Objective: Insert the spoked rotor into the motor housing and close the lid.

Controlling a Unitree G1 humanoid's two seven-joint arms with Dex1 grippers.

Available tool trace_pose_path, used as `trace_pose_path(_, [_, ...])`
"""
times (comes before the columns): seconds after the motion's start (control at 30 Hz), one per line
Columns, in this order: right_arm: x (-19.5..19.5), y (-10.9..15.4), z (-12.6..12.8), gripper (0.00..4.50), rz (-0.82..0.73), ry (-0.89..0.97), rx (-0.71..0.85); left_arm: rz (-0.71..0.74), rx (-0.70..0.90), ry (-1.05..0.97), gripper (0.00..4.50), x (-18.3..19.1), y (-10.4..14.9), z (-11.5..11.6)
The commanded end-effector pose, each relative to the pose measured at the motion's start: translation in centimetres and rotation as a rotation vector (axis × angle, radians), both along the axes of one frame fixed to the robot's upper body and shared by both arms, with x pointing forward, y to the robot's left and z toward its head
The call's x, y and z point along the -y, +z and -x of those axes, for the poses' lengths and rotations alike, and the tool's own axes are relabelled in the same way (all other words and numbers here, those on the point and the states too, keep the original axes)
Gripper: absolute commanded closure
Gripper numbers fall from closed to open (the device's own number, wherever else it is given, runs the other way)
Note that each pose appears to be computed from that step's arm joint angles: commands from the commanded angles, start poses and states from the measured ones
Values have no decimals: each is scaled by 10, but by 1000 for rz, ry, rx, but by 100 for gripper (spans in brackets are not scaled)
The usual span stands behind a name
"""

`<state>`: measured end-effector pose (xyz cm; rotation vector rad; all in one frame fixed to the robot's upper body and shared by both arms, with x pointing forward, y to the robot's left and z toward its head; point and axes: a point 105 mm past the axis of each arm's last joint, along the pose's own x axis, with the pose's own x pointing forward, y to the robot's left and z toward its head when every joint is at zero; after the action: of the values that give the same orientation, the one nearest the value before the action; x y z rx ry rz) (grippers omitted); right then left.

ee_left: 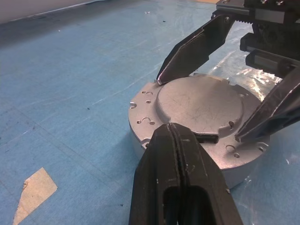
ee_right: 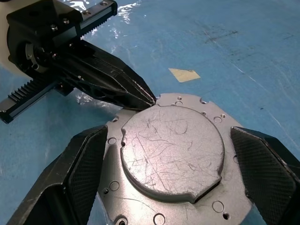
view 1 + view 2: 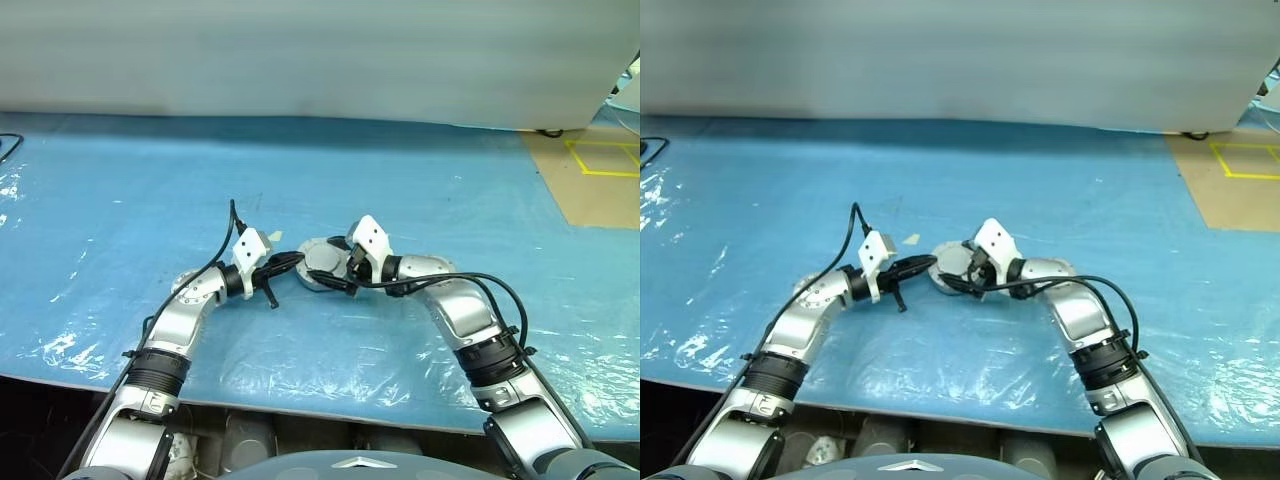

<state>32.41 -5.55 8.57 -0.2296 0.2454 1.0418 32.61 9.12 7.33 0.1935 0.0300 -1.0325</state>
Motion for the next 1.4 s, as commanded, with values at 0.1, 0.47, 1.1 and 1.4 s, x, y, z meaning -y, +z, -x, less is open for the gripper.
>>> trace_pose_path(0.1, [15, -12, -4, 7, -55, -102, -131, -51, -96, -23, 450, 2, -26, 9])
trace_pose_path(0.47, [28, -22, -8, 7, -202, -247, -455, -50, -98, -28, 450, 2, -27, 10])
trace_pose_path(1.1, [12, -17, 17, 206, -567, -218, -964, -48, -70, -3, 450, -2, -25, 6])
trace_pose_path(1.4, [4, -8, 24, 207, -620, -160, -1014, -24, -50, 28, 450, -4, -21, 3])
